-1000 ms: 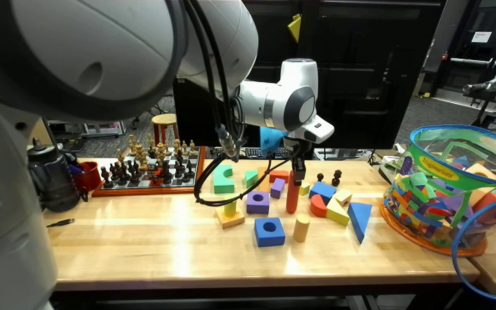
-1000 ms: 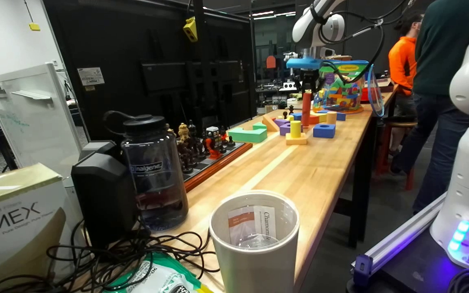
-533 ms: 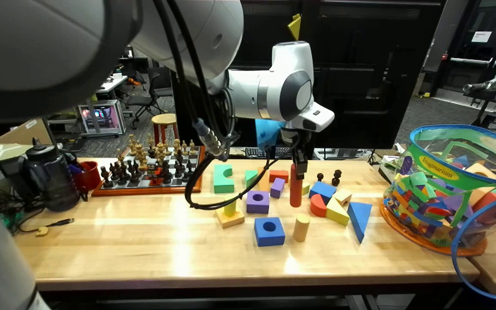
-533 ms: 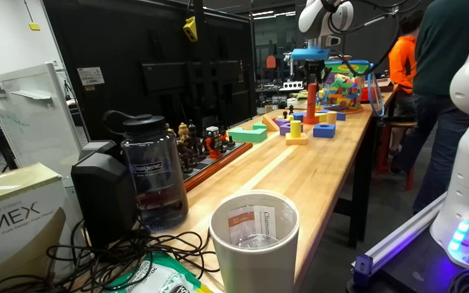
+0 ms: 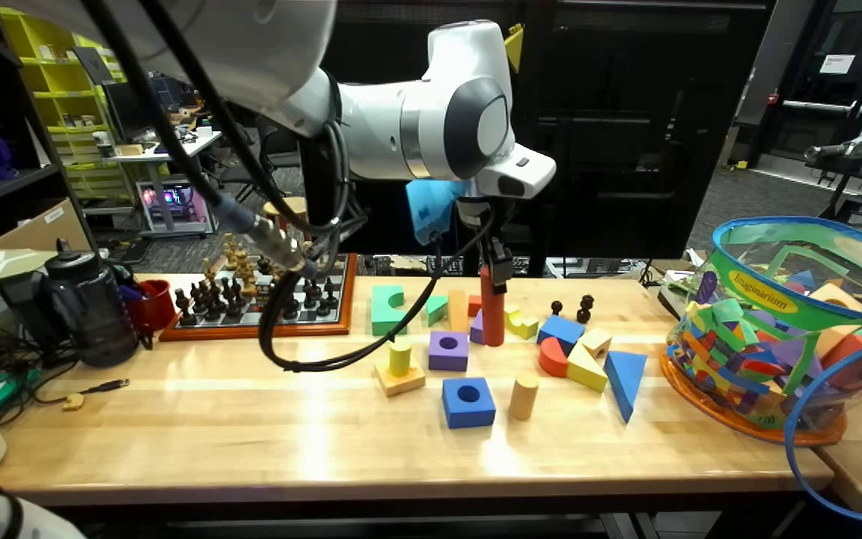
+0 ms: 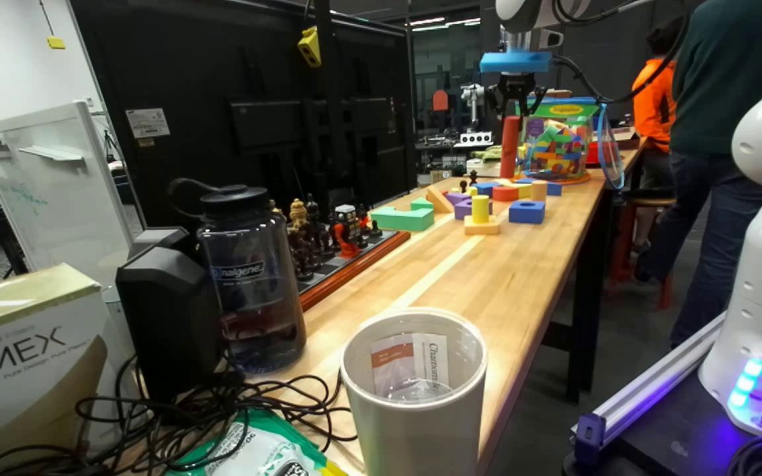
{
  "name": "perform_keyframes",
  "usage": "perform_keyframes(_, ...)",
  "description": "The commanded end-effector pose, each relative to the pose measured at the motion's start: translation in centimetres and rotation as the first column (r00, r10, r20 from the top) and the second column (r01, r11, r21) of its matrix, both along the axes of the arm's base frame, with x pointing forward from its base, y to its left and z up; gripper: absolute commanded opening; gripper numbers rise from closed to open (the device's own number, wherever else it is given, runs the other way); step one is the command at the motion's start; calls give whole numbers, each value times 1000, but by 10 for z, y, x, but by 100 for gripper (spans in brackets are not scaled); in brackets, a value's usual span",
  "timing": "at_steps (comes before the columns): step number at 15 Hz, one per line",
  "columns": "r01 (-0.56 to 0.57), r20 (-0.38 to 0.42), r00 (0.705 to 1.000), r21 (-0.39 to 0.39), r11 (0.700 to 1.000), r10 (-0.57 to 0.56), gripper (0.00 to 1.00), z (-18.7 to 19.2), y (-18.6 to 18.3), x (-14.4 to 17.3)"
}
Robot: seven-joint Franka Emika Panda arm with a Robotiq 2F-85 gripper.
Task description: Put the yellow cylindrical block in the middle of the square object
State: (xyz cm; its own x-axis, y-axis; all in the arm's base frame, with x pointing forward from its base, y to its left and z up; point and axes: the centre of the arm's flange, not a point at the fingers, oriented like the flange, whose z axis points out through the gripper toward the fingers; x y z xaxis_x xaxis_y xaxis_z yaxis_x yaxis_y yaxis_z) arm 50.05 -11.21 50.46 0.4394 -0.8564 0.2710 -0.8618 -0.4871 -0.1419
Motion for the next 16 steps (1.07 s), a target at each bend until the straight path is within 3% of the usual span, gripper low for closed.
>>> perform_keyframes(1, -80, -24, 996, 7, 997, 80, 15, 21, 18, -30)
perform_keyframes(8, -244, -22, 969, 31, 969, 244, 15, 34, 39, -27)
perform_keyframes(16, -272, -16, 962, 43, 961, 273, 15, 18, 39, 9)
